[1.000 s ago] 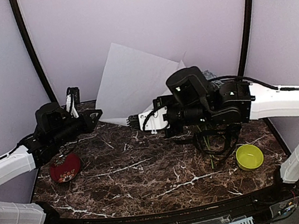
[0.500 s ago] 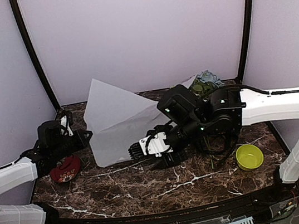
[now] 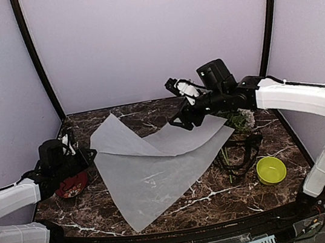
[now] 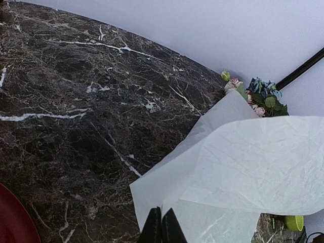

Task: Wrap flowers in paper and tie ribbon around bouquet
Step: Unfold the folded wrapping paper at the center of the board.

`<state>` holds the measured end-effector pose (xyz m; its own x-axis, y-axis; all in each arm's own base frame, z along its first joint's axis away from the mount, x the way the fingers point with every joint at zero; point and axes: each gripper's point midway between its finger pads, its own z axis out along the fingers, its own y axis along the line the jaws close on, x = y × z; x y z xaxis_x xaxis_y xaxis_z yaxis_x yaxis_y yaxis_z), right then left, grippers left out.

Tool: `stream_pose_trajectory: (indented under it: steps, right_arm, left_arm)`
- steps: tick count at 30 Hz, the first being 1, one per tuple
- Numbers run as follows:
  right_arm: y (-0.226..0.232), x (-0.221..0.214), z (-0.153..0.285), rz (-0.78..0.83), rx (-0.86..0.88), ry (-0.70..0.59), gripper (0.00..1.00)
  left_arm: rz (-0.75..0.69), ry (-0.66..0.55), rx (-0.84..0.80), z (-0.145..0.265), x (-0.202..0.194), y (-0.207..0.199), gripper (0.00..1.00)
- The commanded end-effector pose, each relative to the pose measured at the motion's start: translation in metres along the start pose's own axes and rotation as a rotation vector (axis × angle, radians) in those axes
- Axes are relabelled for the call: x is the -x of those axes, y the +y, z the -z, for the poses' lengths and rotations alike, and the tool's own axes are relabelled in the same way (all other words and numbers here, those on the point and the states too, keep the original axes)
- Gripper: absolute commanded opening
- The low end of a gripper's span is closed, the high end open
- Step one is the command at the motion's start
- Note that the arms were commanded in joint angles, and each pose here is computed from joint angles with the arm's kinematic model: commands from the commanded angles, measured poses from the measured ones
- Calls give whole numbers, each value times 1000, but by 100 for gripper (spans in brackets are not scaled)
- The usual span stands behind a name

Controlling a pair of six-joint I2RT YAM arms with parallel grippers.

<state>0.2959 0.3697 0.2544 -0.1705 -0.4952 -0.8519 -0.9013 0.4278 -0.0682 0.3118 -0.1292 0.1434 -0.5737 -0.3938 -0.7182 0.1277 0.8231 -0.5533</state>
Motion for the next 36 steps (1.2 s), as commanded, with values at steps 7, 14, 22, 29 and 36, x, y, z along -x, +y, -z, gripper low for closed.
stream_pose_trajectory:
  steps: [7, 14, 22, 29, 36]
  right_arm:
    - [-90, -43, -17, -465, -178, 9, 73]
    - [-94, -87, -15, -516, -177, 80, 74]
    - [61, -90, -45, 166, 87, 147, 100]
    - [73, -129, -64, 322, 69, 242, 99]
    - [57, -138, -90, 369, -18, 230, 91]
  left_arm:
    - [54, -4, -52, 6, -6, -1, 0]
    - [55, -3, -61, 5, -5, -3, 0]
    - [49, -4, -59, 6, -3, -4, 0]
    - [44, 5, -46, 4, -5, -1, 0]
    - [48, 1, -43, 5, -5, 0, 0]
